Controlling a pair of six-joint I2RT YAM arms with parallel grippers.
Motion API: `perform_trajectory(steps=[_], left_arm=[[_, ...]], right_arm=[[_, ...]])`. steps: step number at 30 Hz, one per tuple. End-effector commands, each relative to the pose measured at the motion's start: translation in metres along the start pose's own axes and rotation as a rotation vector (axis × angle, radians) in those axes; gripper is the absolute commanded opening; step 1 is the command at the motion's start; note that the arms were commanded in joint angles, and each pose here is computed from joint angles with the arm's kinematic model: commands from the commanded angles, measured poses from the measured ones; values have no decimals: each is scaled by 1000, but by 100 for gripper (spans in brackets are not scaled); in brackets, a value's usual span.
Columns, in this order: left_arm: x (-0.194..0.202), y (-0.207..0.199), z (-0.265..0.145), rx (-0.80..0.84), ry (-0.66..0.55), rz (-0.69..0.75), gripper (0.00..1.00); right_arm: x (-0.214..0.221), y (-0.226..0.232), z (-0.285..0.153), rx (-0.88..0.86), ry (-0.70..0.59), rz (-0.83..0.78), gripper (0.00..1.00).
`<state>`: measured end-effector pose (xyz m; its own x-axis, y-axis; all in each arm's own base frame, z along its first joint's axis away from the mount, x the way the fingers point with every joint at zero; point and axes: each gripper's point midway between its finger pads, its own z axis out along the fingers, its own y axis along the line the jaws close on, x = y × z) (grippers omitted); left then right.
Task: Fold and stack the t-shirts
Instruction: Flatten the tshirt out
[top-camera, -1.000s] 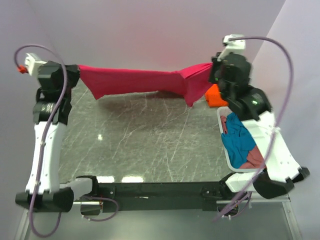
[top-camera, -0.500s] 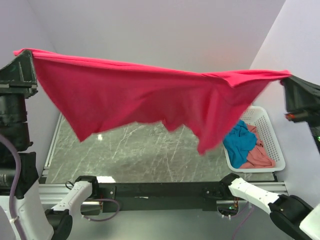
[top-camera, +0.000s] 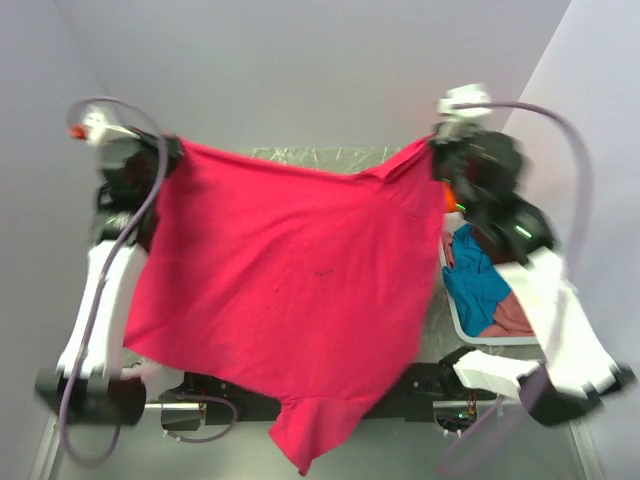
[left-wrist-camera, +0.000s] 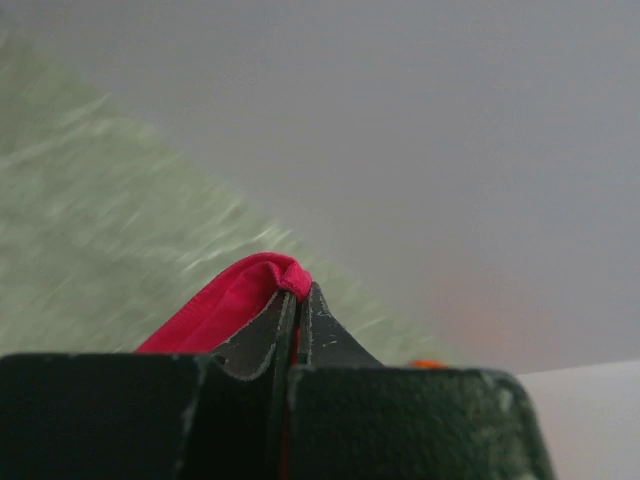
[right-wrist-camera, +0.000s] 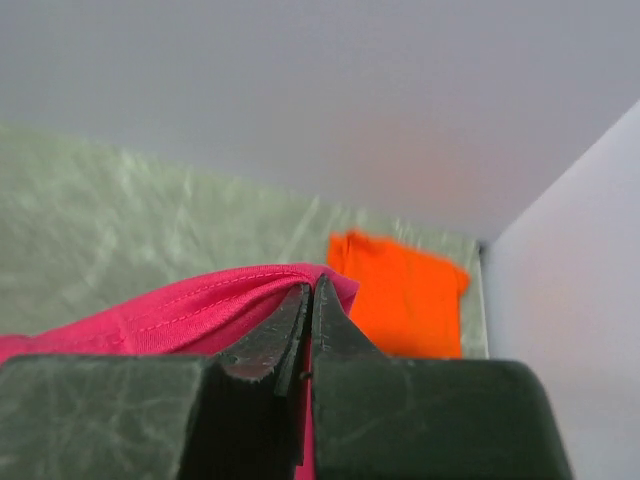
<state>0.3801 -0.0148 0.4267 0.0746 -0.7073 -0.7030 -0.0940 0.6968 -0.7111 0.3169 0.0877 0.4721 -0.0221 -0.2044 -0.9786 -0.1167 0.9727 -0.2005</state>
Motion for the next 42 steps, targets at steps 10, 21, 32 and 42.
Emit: perform_trajectory(steps=[10,21,32,42], left_arm=[[167,178,209,-444,249,211,1],[200,213,263,-416,290,153,1],[180,206,252,-405,298,122,1],[64,116,154,-302,59,74,1]], right_arm=[[227,71,229,-82,523,-148,0],[276,95,299,-80,538,-57,0],[276,89,250,-43,651,37,0],[128,63,146,-39,329,137,0]])
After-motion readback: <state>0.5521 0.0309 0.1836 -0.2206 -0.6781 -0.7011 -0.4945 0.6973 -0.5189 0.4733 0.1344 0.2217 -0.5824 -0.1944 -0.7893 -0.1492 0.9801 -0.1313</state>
